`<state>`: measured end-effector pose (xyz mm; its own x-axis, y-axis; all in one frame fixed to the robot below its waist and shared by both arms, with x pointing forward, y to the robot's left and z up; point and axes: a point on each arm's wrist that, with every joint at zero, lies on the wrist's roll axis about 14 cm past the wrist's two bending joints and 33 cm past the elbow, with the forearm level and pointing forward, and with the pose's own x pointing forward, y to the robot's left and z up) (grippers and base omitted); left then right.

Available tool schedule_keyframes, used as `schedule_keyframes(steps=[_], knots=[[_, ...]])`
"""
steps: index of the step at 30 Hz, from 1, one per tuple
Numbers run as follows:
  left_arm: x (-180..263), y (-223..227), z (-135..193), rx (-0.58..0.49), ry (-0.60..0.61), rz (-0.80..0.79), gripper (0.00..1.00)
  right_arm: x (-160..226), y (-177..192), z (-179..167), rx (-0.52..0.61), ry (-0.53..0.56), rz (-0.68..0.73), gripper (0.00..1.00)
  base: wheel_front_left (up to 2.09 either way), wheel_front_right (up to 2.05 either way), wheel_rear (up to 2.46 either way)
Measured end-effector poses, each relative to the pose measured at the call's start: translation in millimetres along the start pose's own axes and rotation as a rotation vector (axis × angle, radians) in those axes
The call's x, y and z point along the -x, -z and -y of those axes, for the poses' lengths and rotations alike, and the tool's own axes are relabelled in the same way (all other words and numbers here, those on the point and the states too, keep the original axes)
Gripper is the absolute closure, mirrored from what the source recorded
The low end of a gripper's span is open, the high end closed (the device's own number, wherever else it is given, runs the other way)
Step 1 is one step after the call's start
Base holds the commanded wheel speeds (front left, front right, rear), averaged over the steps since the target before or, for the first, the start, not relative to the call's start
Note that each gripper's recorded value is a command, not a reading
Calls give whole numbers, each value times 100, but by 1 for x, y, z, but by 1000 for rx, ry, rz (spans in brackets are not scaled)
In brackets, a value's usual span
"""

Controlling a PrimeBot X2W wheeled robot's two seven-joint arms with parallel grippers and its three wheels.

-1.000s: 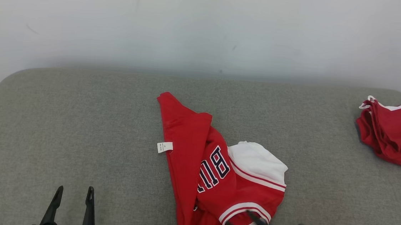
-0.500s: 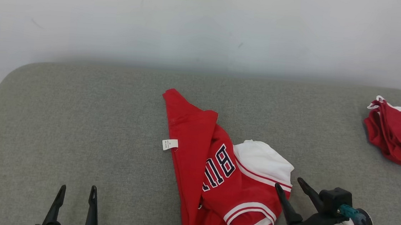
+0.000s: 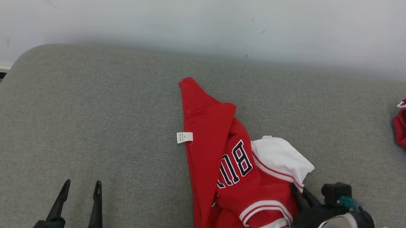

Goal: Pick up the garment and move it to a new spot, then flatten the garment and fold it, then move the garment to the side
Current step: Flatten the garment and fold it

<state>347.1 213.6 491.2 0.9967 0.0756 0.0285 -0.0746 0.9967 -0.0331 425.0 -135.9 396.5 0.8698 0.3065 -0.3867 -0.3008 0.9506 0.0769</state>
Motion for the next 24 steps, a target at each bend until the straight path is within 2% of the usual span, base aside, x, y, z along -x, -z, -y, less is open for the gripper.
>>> schedule_keyframes(steps=[4, 11, 15, 20, 21, 22, 23, 24], knots=[[-1, 1, -1, 1, -1, -4, 0, -5, -25, 23, 36, 33, 60, 100, 0, 0, 0], [-9, -3, 6, 12, 10, 10, 0, -16, -108, 79, 174, 116, 202, 100, 0, 0, 0], [-13, -1, 9, 19, 16, 6, 0, -25, -143, 107, 251, 163, 231, 100, 0, 0, 0], [-18, 3, 11, 14, 14, -9, 0, -43, -168, 129, 263, 216, 240, 100, 0, 0, 0], [-19, 4, 10, 11, 11, -11, 0, -47, -166, 130, 259, 220, 227, 75, 0, 0, 0], [-20, 6, 9, 9, 6, -16, 0, -52, -161, 131, 257, 221, 205, 45, 0, 0, 0], [-19, 8, 7, 7, 1, -23, 0, -57, -154, 130, 255, 220, 173, 0, 0, 0, 0], [-19, 9, 5, 6, -4, -29, 0, -61, -148, 126, 255, 213, 148, 0, 0, 0, 0]])
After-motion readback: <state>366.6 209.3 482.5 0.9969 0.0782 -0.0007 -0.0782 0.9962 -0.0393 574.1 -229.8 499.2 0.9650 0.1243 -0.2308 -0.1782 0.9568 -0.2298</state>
